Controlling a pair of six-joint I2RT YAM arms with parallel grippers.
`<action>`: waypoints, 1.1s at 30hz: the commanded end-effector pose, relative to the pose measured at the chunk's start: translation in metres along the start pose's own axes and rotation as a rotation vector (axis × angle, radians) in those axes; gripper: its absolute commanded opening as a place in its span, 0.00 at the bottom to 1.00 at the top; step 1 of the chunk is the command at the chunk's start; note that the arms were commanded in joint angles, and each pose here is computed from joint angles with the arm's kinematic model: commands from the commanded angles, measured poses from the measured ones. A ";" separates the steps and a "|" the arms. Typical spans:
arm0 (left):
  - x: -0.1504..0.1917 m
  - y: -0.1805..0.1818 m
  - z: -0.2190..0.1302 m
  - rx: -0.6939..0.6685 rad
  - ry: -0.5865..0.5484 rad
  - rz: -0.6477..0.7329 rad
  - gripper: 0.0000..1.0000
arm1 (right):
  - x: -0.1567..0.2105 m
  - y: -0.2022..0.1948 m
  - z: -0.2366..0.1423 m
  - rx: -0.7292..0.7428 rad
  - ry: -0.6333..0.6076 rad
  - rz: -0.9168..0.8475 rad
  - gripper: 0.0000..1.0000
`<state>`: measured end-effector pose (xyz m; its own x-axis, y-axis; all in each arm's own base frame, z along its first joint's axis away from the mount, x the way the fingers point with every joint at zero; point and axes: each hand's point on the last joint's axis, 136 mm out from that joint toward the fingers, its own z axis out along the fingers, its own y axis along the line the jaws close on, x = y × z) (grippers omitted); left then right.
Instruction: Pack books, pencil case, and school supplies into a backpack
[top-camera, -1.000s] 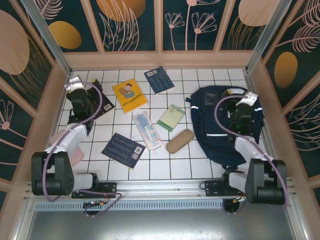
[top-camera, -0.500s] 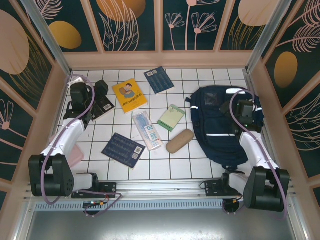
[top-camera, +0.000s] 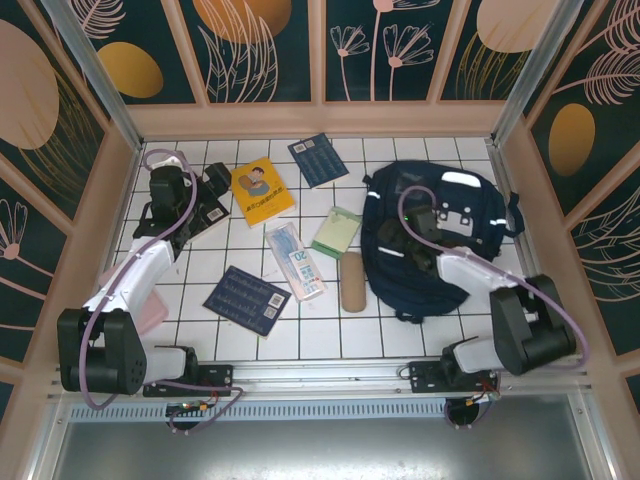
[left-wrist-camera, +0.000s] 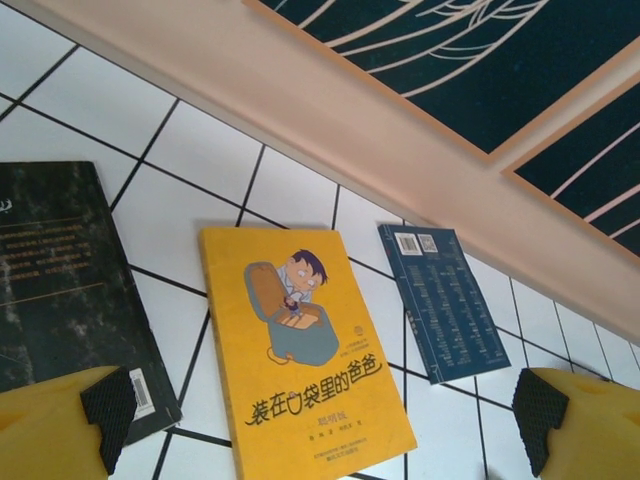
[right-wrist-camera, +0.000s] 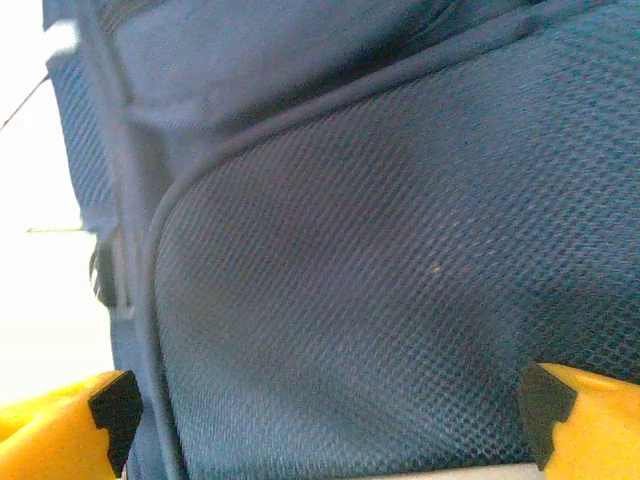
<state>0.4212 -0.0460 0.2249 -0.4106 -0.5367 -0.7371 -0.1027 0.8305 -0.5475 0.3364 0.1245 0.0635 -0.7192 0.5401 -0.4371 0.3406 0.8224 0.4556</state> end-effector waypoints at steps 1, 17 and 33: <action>0.008 -0.009 -0.005 0.029 0.032 -0.017 0.98 | 0.047 0.049 0.019 -0.120 0.202 0.005 0.99; 0.084 -0.077 -0.002 0.124 0.206 0.009 0.92 | 0.011 0.168 0.027 -0.263 0.153 -0.210 0.99; 0.234 -0.127 0.011 0.070 0.535 0.060 0.75 | -0.046 -0.011 -0.045 0.003 -0.013 -0.138 0.72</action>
<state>0.3458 -0.2717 0.1212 -0.8116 -0.3134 -0.4930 0.0203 0.8283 -0.5599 0.3569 0.1115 0.1280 -0.7410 0.4313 -0.5147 0.1923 0.8707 0.4527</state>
